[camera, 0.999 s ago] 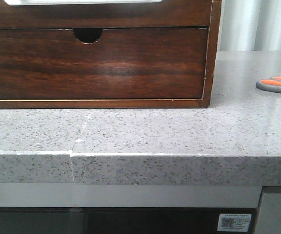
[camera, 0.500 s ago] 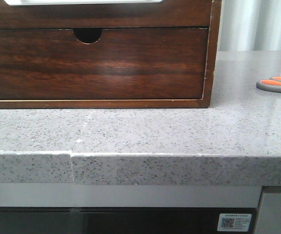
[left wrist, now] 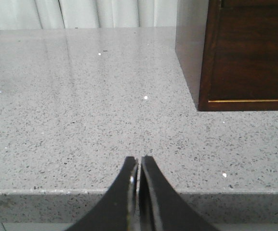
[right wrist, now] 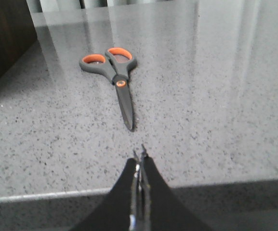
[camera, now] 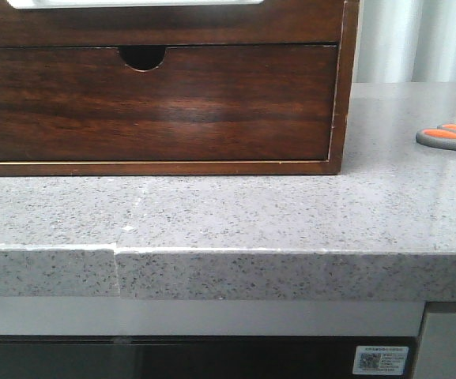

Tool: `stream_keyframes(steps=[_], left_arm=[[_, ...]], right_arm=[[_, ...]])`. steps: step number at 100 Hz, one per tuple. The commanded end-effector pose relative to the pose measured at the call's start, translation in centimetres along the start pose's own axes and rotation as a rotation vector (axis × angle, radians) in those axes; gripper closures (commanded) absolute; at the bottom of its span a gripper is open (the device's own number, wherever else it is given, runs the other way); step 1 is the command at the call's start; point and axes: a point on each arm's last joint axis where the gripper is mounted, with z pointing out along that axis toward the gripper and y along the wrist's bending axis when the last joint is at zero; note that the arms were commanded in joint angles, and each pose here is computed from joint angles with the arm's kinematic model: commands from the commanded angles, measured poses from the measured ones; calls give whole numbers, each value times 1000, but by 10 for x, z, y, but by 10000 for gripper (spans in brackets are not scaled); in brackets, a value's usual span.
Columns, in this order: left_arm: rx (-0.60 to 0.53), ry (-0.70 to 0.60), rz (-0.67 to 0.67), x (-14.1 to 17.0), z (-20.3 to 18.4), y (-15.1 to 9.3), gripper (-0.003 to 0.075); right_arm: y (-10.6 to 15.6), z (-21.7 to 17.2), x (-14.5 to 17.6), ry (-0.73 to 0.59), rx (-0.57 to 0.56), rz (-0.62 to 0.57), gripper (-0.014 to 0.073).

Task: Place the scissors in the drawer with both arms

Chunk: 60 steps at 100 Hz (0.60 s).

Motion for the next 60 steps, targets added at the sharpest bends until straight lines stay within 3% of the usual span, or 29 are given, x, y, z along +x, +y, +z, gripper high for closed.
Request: stream_keyframes(steps=[1,45,60], left_arm=[[-8,-98,1,-2,-1,0,739],[-13,-165,-7,-8,-2,1,739],[-10,-205,-53,-16,-4,1,739]], right_arm=[[1,-1,-9,-138,-8,-8,656],[2,-3,-17,-220,-18,-8,655],[2,-6,-26,-248,-32,53,655]])
